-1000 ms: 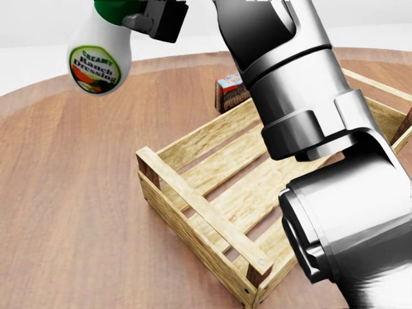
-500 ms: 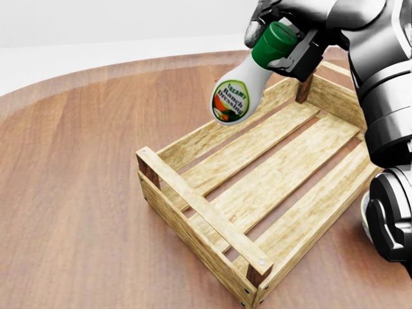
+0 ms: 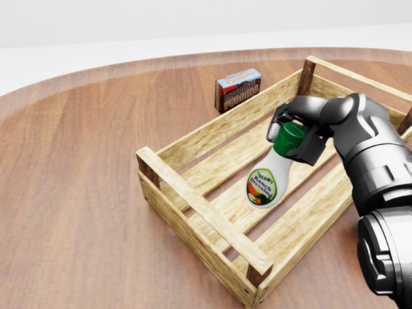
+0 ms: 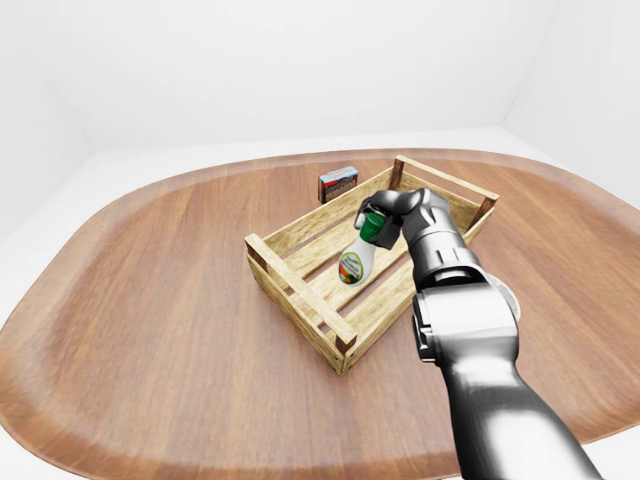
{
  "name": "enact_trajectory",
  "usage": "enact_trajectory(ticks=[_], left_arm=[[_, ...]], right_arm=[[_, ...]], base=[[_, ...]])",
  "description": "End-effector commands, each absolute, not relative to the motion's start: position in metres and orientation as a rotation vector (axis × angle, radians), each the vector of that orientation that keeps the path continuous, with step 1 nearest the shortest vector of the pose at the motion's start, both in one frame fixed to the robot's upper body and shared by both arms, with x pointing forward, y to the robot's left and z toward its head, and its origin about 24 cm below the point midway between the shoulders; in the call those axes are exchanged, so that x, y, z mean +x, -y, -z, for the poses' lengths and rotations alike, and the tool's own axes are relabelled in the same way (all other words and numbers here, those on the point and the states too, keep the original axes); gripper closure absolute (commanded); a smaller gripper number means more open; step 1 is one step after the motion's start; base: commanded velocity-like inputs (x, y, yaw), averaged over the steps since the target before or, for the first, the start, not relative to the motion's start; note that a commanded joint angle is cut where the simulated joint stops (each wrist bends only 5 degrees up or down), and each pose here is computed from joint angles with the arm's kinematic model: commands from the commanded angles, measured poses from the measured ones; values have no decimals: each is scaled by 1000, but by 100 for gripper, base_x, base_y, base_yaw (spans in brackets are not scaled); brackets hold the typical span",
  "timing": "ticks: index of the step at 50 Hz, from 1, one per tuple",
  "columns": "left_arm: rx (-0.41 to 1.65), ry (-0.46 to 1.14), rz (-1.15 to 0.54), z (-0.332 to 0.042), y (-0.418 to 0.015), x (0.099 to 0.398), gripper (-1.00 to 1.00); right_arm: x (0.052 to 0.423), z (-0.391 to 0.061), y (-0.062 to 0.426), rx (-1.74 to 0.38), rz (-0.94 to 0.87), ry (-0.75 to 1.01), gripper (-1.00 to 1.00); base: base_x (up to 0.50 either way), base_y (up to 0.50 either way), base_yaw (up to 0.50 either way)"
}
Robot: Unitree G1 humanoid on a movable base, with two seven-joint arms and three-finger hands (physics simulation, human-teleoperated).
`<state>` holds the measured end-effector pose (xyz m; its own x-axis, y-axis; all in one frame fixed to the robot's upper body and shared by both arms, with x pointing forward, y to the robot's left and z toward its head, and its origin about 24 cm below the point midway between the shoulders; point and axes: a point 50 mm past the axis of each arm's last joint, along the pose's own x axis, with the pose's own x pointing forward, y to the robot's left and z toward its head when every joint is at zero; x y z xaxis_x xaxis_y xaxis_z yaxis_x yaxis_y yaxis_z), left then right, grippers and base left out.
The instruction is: Pick up the salad dressing and put it in the tray.
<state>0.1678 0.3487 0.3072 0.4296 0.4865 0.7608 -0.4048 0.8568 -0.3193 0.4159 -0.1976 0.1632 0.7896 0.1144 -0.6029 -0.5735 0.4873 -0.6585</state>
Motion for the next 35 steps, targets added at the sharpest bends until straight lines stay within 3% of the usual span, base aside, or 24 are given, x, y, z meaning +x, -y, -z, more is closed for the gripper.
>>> enact_trajectory(ticks=[1,8,22,35], left_arm=[[-88,966,-561,-304,-350,169,-100],[-88,967,-563,-304,-350,169,-100],[-89,952,-570,-301,-352,171,-100],[-86,937,-570,-298,-352,174,-100]], right_arm=[[416,-149,195,-1134,-386,-554,100],[418,-149,194,-1276,-295,-510,100],[415,-128,180,-1258,-314,-499,100],[409,-119,206,-1215,-260,-547,100]], base=[[0,0,0],[0,0,0],[0,0,0],[0,0,0]])
